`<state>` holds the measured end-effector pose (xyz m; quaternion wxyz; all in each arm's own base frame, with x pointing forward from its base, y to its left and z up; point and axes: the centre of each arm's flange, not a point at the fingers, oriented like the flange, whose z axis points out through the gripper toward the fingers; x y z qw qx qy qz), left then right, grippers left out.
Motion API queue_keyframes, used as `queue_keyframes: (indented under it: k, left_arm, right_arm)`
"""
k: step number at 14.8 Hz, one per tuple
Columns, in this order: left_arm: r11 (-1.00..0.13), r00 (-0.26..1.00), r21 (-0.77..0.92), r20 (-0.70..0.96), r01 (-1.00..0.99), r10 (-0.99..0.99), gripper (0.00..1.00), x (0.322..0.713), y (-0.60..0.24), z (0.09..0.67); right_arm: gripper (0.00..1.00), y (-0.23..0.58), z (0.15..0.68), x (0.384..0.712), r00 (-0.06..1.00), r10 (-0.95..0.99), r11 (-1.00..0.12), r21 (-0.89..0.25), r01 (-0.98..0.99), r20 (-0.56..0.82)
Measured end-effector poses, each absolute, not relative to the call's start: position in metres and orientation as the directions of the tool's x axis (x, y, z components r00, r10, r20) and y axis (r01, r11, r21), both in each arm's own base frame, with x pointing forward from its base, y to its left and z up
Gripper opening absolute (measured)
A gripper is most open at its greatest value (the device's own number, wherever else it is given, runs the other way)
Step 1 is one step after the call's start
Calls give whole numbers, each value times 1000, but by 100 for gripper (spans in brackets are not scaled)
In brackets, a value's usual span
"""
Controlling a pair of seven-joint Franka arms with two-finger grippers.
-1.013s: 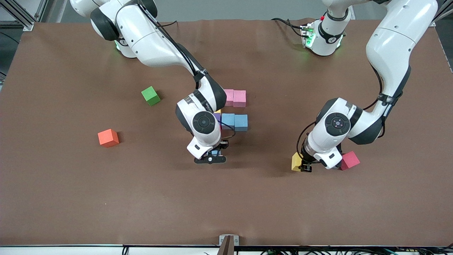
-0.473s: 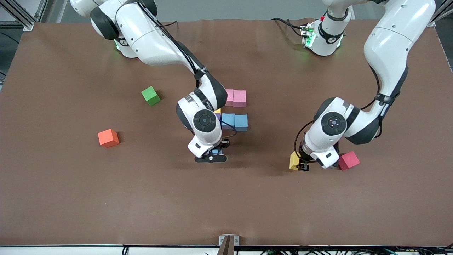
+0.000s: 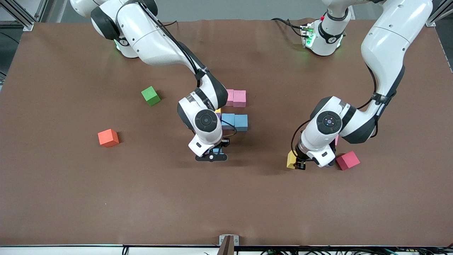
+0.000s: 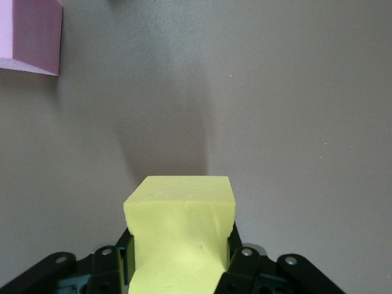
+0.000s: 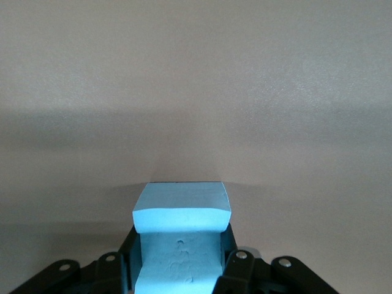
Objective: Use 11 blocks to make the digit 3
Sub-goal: 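Lower the light blue cube beside the column and open the right gripper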
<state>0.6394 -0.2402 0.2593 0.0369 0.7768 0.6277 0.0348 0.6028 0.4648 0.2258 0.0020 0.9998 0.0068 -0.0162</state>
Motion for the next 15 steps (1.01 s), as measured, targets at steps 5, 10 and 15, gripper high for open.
queue_keyframes:
  k: [5, 10, 15]
  left_arm:
    - [-208, 208, 103, 8, 973, 978, 57, 640, -240, 260]
    - [-205, 206, 103, 9, 973, 979, 57, 641, -238, 260]
    - [-202, 202, 104, 9, 974, 979, 57, 642, -236, 260]
  right_arm:
    - [53, 465, 225, 602, 999, 12, -1000, 5, 13, -35]
    - [53, 465, 224, 601, 999, 13, -1000, 6, 14, -35]
    - [53, 465, 224, 601, 999, 14, -1000, 6, 14, -35]
